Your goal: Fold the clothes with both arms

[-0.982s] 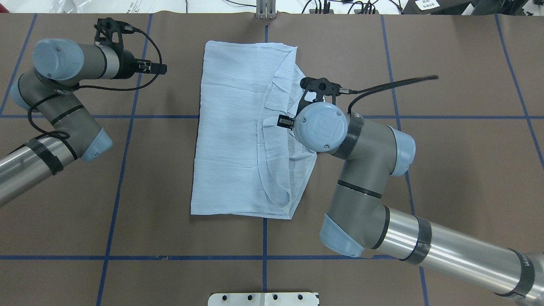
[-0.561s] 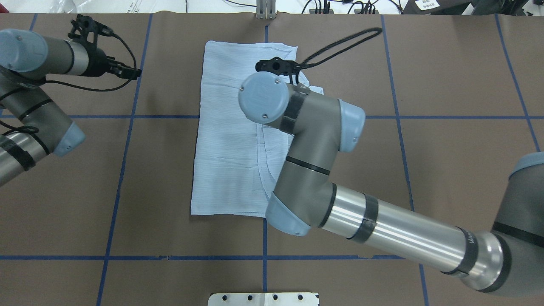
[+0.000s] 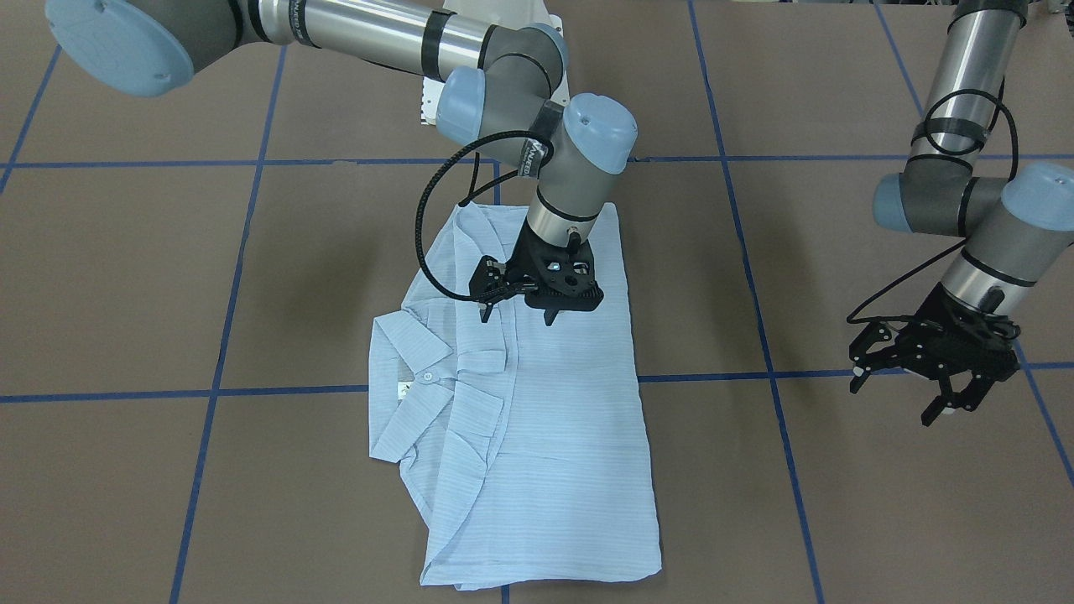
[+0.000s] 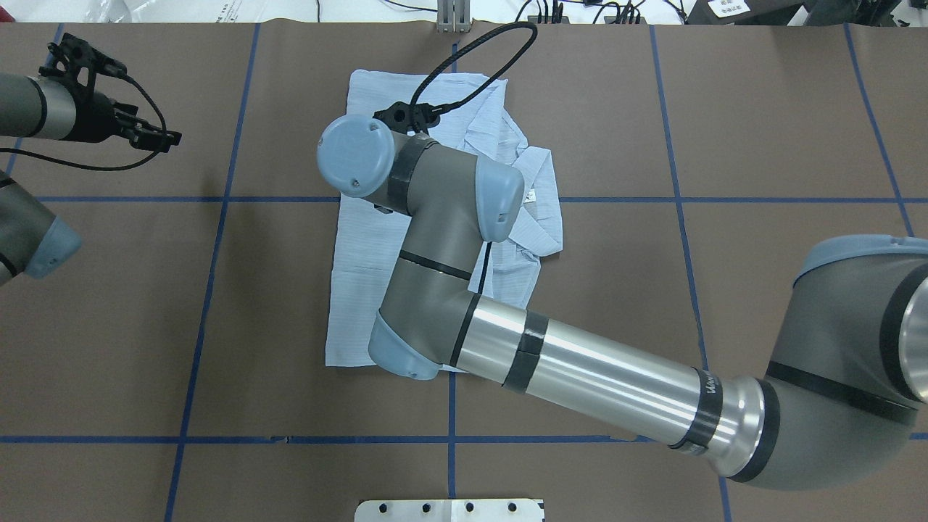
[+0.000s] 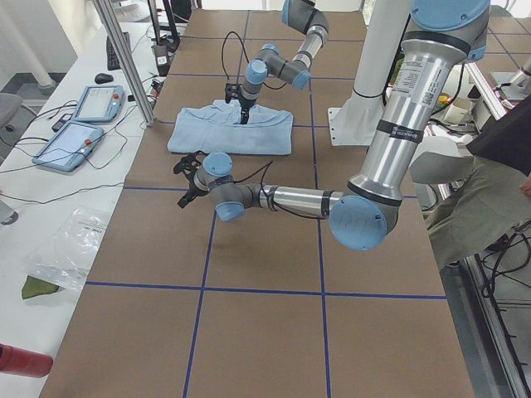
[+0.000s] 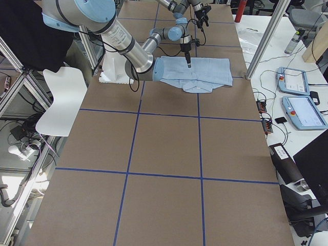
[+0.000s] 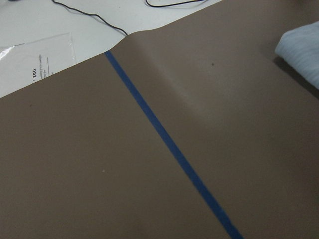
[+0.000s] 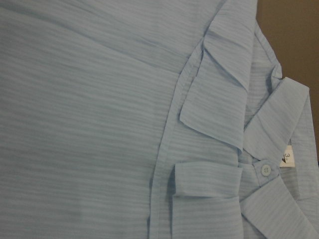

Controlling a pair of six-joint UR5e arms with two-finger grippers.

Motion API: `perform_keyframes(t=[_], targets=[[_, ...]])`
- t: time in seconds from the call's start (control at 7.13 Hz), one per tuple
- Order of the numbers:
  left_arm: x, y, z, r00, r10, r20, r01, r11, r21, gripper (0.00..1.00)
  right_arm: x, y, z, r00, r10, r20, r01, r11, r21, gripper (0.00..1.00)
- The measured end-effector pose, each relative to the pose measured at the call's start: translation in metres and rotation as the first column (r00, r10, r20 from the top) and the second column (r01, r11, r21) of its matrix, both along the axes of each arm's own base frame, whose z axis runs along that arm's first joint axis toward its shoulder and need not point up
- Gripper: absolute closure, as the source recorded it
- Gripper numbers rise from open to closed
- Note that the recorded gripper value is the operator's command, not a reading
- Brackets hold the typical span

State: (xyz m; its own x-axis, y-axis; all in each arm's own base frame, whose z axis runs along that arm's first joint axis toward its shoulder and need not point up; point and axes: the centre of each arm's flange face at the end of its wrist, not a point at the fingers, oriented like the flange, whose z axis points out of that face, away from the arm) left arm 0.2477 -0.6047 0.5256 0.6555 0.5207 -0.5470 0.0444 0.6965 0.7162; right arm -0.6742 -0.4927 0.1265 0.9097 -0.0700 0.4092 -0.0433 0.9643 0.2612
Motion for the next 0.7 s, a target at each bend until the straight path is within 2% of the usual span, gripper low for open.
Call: perform_keyframes(t=[0.42,0.7], targets=[[-0.001,0.002,0.001,1.000,-0.002,-0.003,0.002,1.000,-0.001,0.00,-0.016,0.022,0.016,0.988,-0.103,-0.114,0.101,0.995,-0.026,0.00],[-0.001,0.001,0.000,1.000,-0.002,-0.004,0.002,1.000,-0.001,0.00,-0.024,0.027,0.030,0.979,-0.125,-0.158,0.119,0.992,-0.046,0.00]])
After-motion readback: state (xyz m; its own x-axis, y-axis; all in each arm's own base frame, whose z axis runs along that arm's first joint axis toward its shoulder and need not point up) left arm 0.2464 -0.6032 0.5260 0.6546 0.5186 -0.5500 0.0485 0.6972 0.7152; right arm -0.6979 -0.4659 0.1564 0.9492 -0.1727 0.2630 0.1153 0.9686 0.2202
